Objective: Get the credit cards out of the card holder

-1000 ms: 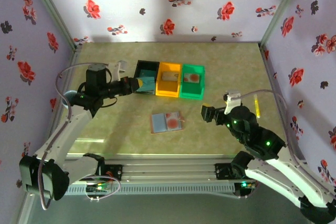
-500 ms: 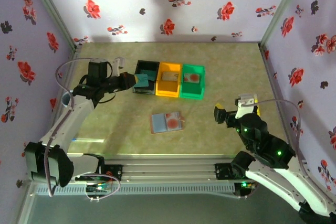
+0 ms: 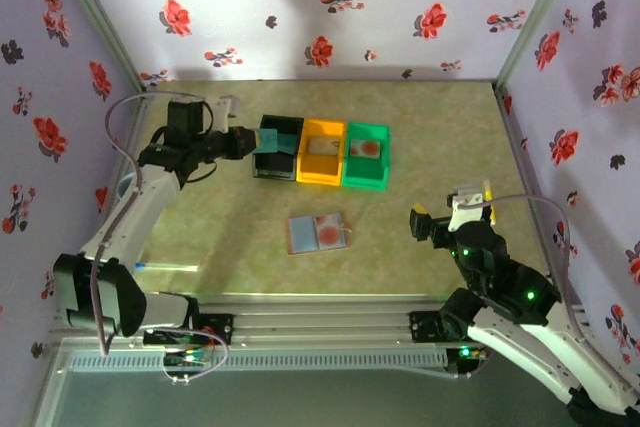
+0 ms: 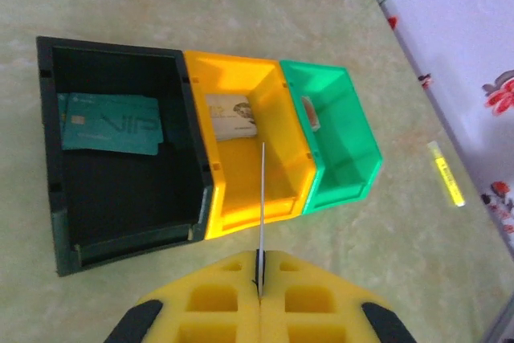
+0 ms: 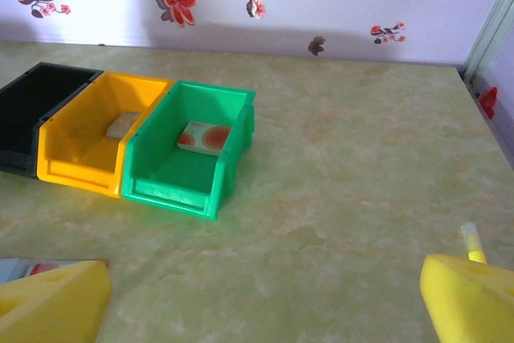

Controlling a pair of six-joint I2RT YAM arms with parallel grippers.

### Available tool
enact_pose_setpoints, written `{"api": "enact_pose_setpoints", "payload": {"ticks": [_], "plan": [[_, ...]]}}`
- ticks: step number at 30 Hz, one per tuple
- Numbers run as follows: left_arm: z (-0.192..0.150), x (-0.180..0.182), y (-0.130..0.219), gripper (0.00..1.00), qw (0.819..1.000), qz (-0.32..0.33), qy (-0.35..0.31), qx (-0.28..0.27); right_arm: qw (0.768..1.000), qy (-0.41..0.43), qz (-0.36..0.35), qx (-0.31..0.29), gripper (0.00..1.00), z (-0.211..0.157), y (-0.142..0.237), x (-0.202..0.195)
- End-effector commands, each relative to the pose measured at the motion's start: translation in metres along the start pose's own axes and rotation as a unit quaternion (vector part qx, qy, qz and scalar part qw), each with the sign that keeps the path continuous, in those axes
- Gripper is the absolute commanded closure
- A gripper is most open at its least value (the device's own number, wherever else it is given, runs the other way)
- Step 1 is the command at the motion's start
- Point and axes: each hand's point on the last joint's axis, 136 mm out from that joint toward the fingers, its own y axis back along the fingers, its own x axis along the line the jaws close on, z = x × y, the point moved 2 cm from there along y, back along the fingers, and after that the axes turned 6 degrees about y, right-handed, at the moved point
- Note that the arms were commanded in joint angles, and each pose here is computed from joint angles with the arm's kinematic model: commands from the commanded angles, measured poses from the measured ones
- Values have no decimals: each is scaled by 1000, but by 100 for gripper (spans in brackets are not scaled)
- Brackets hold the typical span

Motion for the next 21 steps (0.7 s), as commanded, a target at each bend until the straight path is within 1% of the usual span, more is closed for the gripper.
{"api": "enact_pose_setpoints", "payload": {"ticks": [1,7,12,18,21], "plan": [[8,12,0,100,999,31,-38,15,1000,13,-13,1,1,-3,-1,-4],[14,22,-24,100,999,23,-23,42,1000,17,-8,5,1,-5,-3,-2],[13,38,-45,100,997,36,-3,65,1000,20,1,11,1,-7,-4,2],[16,53,-65,100,997,49,27,59,999,27,8,21,1,-9,-7,7],[16,62,-79,100,995,54,39,69,999,29,9,24,1,-9,-8,8]]}}
